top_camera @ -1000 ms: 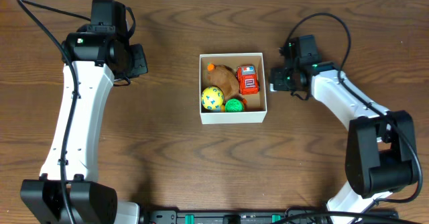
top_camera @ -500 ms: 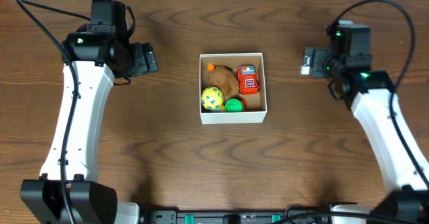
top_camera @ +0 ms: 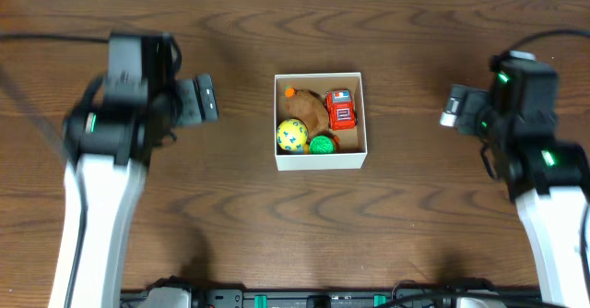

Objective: Pack container

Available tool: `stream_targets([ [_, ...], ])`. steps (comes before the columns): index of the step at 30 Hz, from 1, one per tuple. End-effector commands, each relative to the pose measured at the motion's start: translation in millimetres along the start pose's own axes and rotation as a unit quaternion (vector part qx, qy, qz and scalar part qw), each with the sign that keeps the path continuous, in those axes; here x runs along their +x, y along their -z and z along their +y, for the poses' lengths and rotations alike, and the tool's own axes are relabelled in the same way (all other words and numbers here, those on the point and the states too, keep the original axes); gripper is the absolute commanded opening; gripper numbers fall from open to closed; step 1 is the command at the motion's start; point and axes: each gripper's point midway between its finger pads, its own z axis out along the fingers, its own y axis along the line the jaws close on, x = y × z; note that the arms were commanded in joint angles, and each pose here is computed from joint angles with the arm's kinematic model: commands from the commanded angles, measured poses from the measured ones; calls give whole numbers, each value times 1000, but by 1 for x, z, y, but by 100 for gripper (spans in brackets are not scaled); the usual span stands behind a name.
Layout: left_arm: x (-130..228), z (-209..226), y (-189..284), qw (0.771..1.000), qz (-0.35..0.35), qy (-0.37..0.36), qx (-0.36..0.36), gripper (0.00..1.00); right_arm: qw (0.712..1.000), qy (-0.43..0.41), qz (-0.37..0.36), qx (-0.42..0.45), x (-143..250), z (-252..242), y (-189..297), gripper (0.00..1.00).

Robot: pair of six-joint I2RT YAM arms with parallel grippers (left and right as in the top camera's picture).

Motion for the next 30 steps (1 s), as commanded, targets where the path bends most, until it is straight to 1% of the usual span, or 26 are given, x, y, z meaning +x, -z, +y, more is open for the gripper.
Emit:
stream_targets([
  [1, 24, -3, 24, 999, -34, -17, 21, 98, 998, -28, -47, 17, 0, -11, 33, 99],
  [4, 47, 1, 43, 996, -74, -19, 36, 98, 997, -29, -73, 5, 13, -15, 56, 99],
  [9, 95, 16, 65, 990, -134, -14, 52, 98, 997, -33, -75, -8, 60, -23, 72, 99],
  [12, 121, 31, 68, 985, -164, 17, 45, 98, 997, -40, -65, -10, 90, -29, 75, 99],
  [15, 139, 43, 65, 981, -183, 46, 35, 98, 996, -48, -75, -13, 102, -33, 77, 99],
  [19, 150, 46, 58, 981, -186, 46, 35, 98, 996, -48, -74, -9, 109, -37, 77, 99],
  [23, 151, 46, 56, 982, -182, 45, 34, 98, 996, -42, -53, -57, 116, -20, 77, 99],
  [30, 151, 46, 56, 982, -182, 45, 34, 98, 996, -42, -50, -61, 118, -18, 77, 99],
])
